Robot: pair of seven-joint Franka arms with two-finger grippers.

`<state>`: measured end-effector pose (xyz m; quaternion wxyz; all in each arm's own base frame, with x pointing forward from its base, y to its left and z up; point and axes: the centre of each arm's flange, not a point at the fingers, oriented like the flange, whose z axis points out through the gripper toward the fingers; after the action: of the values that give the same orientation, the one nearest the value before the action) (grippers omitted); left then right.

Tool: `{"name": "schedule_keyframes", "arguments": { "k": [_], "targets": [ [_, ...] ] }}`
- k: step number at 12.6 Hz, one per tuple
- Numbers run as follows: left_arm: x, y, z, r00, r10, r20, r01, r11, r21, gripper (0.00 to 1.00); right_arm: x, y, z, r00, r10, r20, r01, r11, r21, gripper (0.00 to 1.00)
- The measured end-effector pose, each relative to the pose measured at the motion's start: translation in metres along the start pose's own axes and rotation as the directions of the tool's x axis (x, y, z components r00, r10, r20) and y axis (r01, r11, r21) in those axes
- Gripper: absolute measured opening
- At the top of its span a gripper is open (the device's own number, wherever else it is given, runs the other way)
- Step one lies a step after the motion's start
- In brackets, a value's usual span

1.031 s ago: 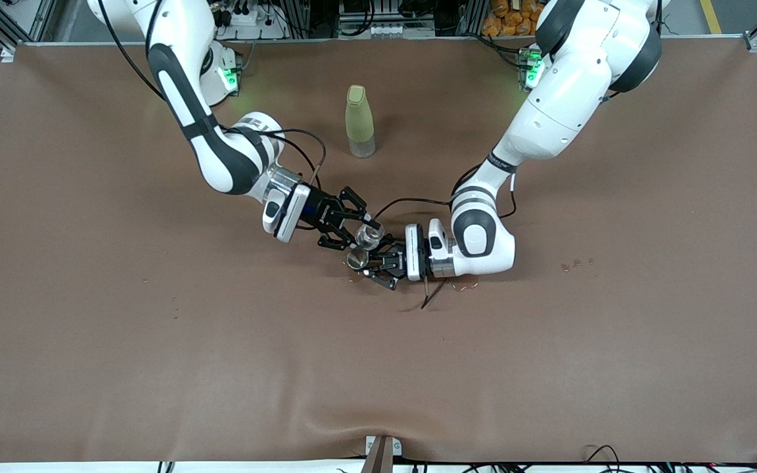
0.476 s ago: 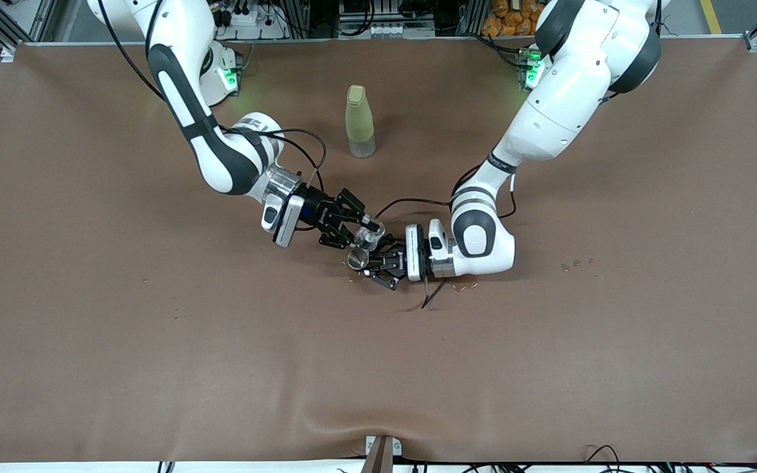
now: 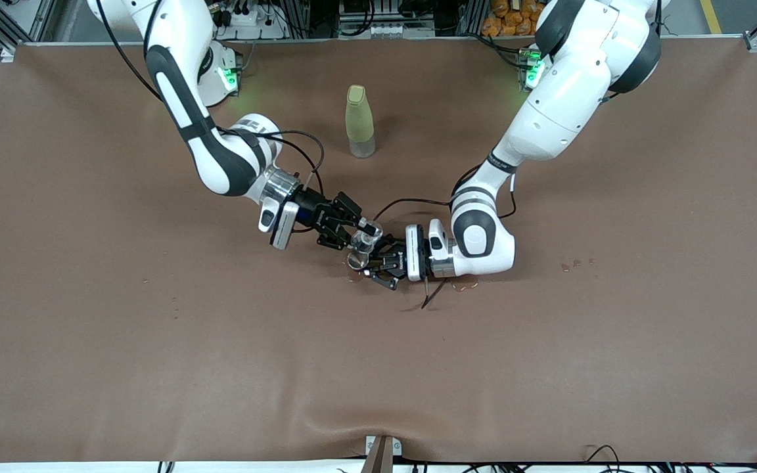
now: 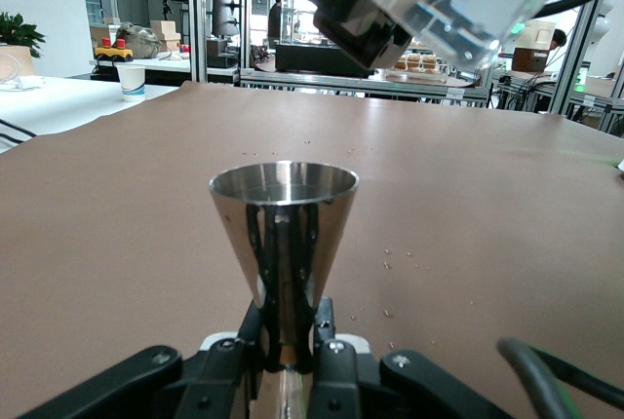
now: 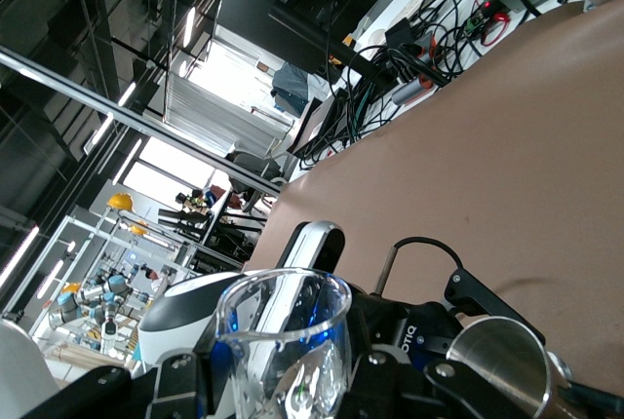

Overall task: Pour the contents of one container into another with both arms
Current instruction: 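Tilt the glass cup with the right gripper to pour into the jigger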

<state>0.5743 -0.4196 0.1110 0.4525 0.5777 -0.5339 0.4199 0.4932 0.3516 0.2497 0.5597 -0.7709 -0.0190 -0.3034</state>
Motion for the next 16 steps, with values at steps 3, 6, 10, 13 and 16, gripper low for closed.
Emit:
{"name": "schedule_keyframes", "arguments": {
  "k": [3, 6, 10, 13, 16],
  "targets": [
    [0.0, 0.0, -0.0001, 1.0, 0.0, 0.0, 0.0, 1.0, 0.0, 0.22, -0.0031, 0.0028, -0.002, 0.998, 0.055, 0.001, -0.055, 0.998, -0.007, 0.5],
    [-0.0002, -0.0003, -0.0004, 1.0, 0.0, 0.001, 0.0, 1.0, 0.001, 0.22, -0.0044, 0.0057, -0.0041, 0.992, 0.123, 0.001, -0.123, 0.992, -0.013, 0.5],
    [-0.0003, -0.0004, -0.0005, 1.0, 0.0, 0.001, 0.0, 1.0, 0.001, 0.22, -0.0038, 0.0062, -0.0046, 0.983, 0.185, -0.002, -0.185, 0.983, -0.014, 0.5],
    [-0.0004, -0.0005, -0.0007, 1.0, 0.0, 0.001, 0.0, 1.0, 0.001, 0.22, -0.0037, 0.0062, -0.0046, 0.974, 0.226, -0.002, -0.226, 0.974, -0.012, 0.5],
    [-0.0004, -0.0005, -0.0007, 1.0, 0.0, 0.001, 0.0, 1.0, 0.001, 0.22, -0.0037, 0.0062, -0.0046, 0.967, 0.256, -0.003, -0.256, 0.967, -0.012, 0.5]
  ]
}}
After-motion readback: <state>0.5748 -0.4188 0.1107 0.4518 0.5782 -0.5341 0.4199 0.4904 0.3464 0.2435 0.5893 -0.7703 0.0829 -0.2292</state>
